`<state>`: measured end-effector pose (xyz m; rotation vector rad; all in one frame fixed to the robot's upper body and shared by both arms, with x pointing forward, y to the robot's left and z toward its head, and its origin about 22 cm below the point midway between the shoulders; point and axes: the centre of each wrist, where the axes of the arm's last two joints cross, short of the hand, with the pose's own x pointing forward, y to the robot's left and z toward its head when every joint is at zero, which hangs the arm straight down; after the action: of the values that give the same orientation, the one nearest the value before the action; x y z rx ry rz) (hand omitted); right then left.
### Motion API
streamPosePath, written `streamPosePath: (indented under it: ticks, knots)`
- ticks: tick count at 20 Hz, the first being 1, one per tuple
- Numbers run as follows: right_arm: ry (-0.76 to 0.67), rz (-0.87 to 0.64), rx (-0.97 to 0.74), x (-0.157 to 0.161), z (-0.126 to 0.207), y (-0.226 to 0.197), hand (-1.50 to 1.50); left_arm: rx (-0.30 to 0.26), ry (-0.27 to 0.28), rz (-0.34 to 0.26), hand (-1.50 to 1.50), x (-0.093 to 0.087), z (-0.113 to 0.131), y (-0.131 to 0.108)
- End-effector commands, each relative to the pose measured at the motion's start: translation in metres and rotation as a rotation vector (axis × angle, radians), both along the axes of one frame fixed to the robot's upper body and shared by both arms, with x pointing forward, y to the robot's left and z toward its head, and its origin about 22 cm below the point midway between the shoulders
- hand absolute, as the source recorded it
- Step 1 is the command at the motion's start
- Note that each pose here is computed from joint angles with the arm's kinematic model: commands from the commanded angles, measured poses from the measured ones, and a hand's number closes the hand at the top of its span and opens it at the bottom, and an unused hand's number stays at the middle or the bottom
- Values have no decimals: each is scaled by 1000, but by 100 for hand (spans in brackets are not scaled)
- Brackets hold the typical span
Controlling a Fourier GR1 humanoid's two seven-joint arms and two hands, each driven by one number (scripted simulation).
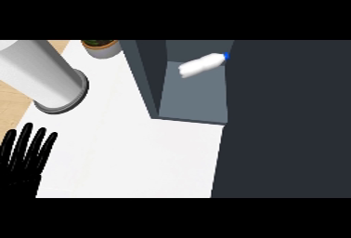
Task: Pick up the bottled water, place it into the cabinet and close the cabinet
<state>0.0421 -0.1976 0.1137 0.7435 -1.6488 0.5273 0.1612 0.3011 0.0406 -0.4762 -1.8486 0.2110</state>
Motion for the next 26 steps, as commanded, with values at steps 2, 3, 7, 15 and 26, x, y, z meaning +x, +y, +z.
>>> streamPosePath:
  ticks: [2, 3, 7, 15, 26]
  knots:
    - [-54, 249, 53, -1, 19, 30, 150, -7, -16, -33, -150, -2, 3, 11]
    - [-54, 237, 54, -2, 25, 27, 150, 20, -26, -37, -150, -1, 10, 16]
    - [-61, 239, 8, 8, 18, 30, 150, 30, -22, -80, -150, -2, 12, 19]
    - [-107, 277, -65, 24, 16, 32, 150, 32, -41, -117, -150, 3, 20, 25]
    - [-251, 354, -254, 47, 27, 28, 150, 59, -35, -138, -150, 7, 24, 36]
